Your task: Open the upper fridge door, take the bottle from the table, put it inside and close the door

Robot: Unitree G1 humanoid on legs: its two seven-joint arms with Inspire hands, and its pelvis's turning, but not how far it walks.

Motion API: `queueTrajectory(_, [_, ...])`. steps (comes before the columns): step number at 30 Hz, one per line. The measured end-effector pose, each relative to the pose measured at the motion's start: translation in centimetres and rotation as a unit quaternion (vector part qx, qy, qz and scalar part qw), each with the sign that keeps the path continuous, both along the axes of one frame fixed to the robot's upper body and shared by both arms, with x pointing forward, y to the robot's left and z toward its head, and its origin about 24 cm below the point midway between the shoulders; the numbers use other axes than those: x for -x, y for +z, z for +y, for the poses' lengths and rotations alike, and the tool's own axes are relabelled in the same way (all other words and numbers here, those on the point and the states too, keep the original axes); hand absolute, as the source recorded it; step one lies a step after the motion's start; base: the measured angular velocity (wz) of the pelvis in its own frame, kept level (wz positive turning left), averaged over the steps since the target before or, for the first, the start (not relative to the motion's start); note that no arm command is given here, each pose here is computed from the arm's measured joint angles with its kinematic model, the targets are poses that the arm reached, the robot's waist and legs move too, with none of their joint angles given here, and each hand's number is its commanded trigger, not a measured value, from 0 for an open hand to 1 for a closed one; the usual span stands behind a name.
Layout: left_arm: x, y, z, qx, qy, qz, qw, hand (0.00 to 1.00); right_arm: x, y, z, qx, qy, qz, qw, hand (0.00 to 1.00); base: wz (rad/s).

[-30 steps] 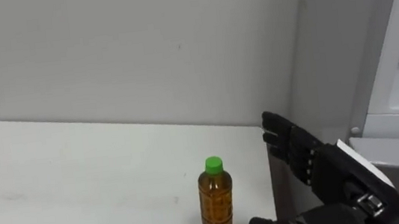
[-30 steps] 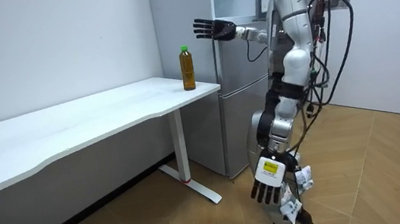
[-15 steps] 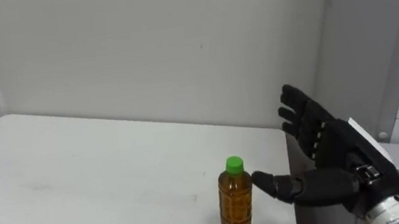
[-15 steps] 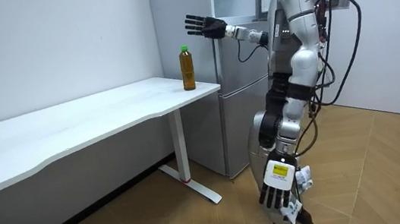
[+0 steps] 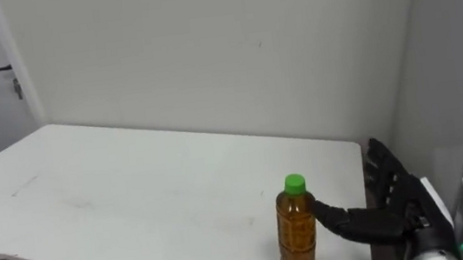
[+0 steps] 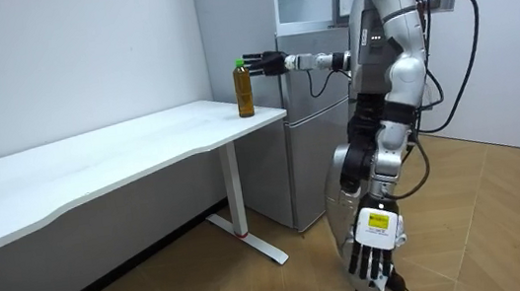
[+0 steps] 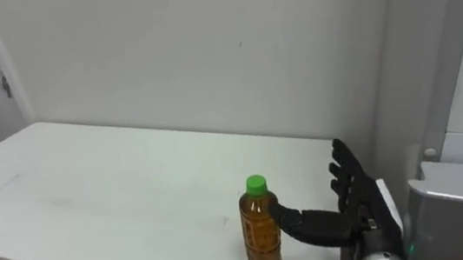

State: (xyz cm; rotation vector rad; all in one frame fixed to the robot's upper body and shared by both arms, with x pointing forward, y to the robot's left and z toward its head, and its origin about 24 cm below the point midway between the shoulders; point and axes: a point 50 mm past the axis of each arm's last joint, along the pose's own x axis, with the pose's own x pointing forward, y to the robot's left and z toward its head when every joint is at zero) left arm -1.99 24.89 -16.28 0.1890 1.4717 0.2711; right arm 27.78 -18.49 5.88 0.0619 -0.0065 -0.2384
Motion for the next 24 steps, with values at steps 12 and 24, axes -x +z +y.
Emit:
queueTrajectory(12, [0.6,-0.1,-0.7,-0.018,0.0,0.023,1.0,0.0,-0.2,-2.9,-0.9,0.033,-0.112,0.07,0.991,0.0,0.13])
queueTrajectory(24, [0.0,0.0,-0.8,-0.019,-0.016,0.008,1.0,0.0,-0.1,-3.6,-0.1,0.042,-0.095,0.081,0.991,0.0,0.04])
